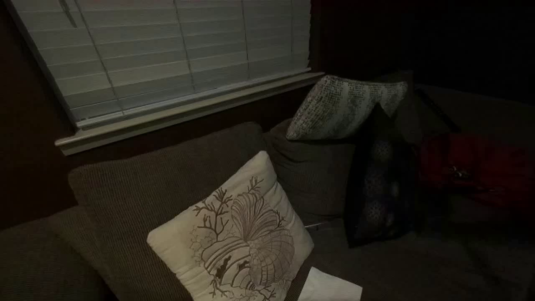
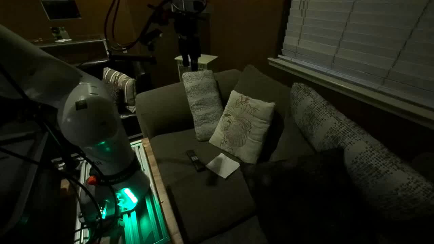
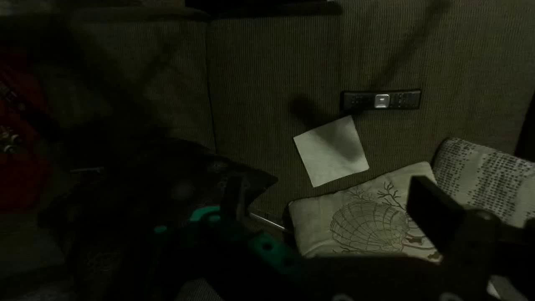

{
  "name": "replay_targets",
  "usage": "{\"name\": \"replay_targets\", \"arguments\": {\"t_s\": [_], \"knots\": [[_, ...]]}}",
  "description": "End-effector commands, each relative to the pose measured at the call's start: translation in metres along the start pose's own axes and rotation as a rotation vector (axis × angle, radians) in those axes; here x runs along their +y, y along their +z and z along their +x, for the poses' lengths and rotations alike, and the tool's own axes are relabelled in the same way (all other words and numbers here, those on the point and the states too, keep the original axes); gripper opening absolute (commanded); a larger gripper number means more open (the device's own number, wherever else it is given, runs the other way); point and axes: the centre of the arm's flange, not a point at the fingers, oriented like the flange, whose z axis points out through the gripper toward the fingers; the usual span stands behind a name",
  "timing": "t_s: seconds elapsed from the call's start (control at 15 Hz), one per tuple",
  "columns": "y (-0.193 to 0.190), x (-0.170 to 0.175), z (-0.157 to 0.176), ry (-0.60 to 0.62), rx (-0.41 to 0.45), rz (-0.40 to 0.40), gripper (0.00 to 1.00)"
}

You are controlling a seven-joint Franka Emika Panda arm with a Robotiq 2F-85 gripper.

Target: Put the remote control on the backrest of the sofa.

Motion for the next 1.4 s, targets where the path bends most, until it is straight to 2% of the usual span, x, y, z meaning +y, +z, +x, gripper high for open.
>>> {"name": "replay_targets", "arguments": {"t_s": [0.0,0.6,0.67,0.8,1.0,1.2,1.33], "knots": [[0.000,0.000,0.000,0.000,0.000,0.000,1.00],[0.000,0.000,0.000,0.000,0.000,0.000,1.00],[-0.004,0.000,-0.004,-0.015,-0.007,-0.035,1.00],[0.022,-0.008,0.002,-0.068,-0.059,-0.037,1.00],[0.072,-0.028,0.003,-0.202,-0.081,0.025,1.00],[0.116,-0.042,0.003,-0.293,-0.089,0.020,1.00],[0.152,-0.048,0.000,-0.330,-0.112,0.048,1.00]]}}
